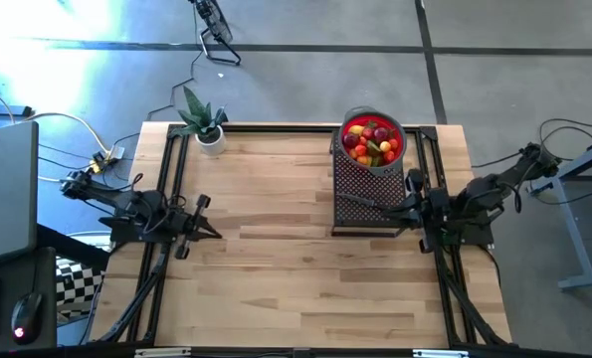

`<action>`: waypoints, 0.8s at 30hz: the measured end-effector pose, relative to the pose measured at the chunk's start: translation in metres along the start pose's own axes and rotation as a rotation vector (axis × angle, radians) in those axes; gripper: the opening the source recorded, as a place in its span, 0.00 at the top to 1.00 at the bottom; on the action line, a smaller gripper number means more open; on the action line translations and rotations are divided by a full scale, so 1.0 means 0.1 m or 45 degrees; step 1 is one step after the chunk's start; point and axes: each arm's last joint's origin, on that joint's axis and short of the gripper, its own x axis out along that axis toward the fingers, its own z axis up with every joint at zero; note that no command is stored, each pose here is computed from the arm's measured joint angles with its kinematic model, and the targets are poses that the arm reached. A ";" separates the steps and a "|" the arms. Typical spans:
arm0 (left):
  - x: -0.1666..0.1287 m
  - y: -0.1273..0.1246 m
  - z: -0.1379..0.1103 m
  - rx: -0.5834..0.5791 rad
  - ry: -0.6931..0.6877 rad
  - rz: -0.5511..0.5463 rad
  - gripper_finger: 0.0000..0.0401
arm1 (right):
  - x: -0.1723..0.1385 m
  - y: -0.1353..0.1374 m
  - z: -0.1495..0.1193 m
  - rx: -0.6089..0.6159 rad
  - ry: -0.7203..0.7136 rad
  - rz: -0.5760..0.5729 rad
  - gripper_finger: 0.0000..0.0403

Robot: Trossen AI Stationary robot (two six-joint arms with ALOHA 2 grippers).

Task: Pick & Place Fruit
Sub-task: Return to Home Position

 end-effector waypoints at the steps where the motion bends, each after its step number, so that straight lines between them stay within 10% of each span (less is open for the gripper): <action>1: 0.00 -0.01 0.00 -0.001 -0.003 -0.027 1.00 | 0.00 0.00 0.00 0.000 0.000 0.000 0.99; 24: 0.00 -0.01 -0.01 -0.103 0.001 -0.037 1.00 | -0.45 -0.21 0.06 0.027 -0.030 -0.029 0.99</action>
